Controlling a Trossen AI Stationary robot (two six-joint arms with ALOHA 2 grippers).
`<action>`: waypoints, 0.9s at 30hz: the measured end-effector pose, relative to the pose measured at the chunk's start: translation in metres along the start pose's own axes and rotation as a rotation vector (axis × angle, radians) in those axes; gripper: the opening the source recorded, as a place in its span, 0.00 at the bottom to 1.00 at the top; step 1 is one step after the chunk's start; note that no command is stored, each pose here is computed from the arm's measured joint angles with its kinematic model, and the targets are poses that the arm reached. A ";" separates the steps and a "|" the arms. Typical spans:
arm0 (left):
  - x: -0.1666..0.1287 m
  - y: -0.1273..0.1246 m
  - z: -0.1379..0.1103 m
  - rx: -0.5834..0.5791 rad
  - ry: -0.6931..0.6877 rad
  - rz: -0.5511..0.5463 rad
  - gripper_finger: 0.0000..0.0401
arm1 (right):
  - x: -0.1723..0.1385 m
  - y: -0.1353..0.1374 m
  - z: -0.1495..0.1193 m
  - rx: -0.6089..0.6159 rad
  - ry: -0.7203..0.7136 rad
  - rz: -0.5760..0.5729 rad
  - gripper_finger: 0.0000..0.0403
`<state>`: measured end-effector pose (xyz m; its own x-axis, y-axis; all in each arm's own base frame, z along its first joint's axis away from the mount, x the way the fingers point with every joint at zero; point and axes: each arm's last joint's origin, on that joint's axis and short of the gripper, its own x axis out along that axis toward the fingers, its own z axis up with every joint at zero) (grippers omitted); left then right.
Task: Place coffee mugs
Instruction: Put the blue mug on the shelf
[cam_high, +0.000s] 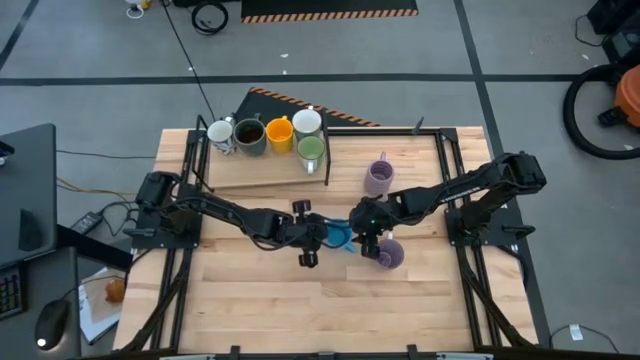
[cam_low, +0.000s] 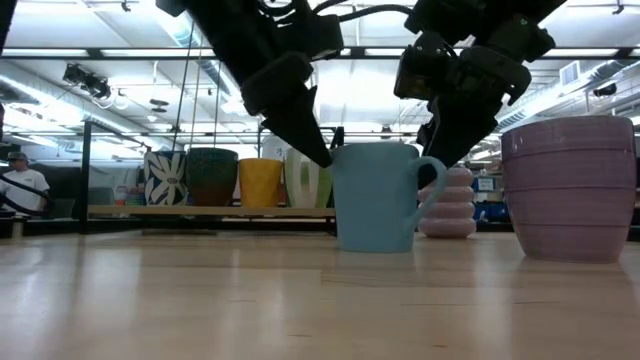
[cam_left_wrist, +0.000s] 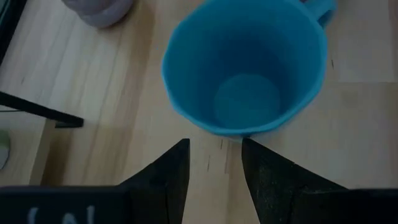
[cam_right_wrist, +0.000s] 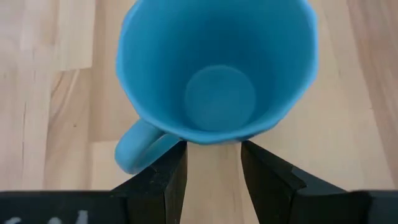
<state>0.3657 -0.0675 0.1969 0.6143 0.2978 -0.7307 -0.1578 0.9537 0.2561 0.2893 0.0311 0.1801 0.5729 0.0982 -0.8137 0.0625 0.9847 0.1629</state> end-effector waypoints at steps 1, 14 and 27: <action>0.000 0.001 0.000 -0.003 0.003 -0.004 0.38 | 0.000 0.000 0.000 0.004 0.002 0.000 0.39; -0.019 -0.004 0.013 -0.052 0.018 -0.165 0.38 | -0.010 -0.024 -0.001 0.035 0.012 -0.226 0.39; -0.006 -0.016 0.012 -0.171 0.051 -0.305 0.38 | -0.010 -0.038 0.012 0.012 -0.095 -0.245 0.39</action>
<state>0.3737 -0.0845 0.2044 0.6145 -0.0038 -0.7889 -0.1032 0.9910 -0.0851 0.2907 -0.0091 0.1890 0.6136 -0.1578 -0.7737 0.2185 0.9755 -0.0257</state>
